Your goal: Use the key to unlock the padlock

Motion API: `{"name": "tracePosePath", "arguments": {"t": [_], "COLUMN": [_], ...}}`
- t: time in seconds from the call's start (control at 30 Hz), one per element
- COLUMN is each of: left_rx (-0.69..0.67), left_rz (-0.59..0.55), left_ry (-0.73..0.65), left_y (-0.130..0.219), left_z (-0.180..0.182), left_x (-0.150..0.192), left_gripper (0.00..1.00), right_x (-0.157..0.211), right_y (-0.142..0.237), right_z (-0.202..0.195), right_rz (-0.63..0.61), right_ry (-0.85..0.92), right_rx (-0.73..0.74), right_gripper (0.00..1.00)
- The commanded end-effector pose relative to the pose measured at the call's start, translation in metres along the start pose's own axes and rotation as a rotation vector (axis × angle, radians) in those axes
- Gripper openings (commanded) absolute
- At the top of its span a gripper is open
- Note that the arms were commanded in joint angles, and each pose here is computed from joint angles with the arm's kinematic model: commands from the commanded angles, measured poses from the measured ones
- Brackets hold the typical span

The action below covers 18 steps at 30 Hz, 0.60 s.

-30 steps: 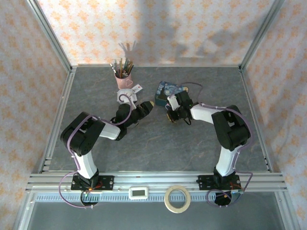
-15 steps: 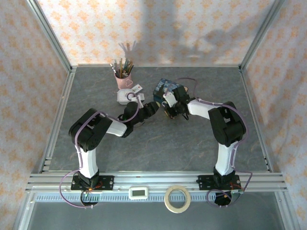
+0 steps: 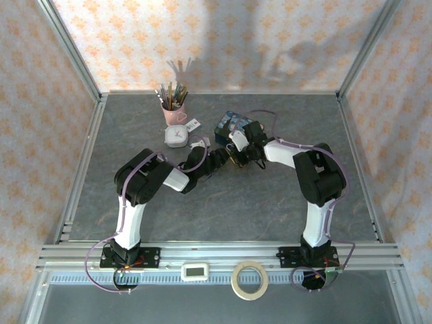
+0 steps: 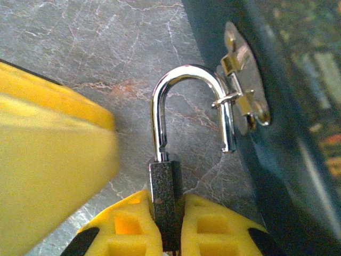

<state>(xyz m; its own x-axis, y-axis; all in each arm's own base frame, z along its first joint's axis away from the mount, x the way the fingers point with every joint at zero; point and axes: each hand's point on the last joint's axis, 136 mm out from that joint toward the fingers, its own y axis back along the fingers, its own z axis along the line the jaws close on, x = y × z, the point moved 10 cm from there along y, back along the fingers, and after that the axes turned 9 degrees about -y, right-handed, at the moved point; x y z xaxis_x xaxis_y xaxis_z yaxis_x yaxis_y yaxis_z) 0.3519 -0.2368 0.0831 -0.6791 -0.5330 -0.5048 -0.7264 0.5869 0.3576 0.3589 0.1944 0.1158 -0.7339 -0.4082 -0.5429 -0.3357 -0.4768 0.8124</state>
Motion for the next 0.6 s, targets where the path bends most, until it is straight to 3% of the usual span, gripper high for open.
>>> {"name": "tracePosePath", "arguments": {"t": [0.0, 0.27, 0.47, 0.57], "left_rx": [0.031, 0.071, 0.061, 0.059], "left_rz": [-0.061, -0.073, -0.083, -0.082], "left_ry": [0.017, 0.048, 0.051, 0.049], "left_y": [-0.01, -0.022, -0.022, -0.022], "left_z": [-0.007, -0.007, -0.004, -0.004], "left_x": [-0.009, -0.009, -0.009, -0.008], "left_gripper": [0.36, 0.35, 0.02, 0.0], "right_x": [-0.002, 0.0, -0.002, -0.003], "right_y": [0.002, 0.004, 0.008, 0.013], "right_z": [0.004, 0.007, 0.007, 0.007], "right_rz": [-0.02, -0.033, -0.037, -0.042], "right_ry": [0.006, -0.007, -0.018, -0.053], "right_rx": [-0.049, -0.093, -0.093, -0.076], "right_gripper": [0.0, 0.0, 0.0, 0.0]}}
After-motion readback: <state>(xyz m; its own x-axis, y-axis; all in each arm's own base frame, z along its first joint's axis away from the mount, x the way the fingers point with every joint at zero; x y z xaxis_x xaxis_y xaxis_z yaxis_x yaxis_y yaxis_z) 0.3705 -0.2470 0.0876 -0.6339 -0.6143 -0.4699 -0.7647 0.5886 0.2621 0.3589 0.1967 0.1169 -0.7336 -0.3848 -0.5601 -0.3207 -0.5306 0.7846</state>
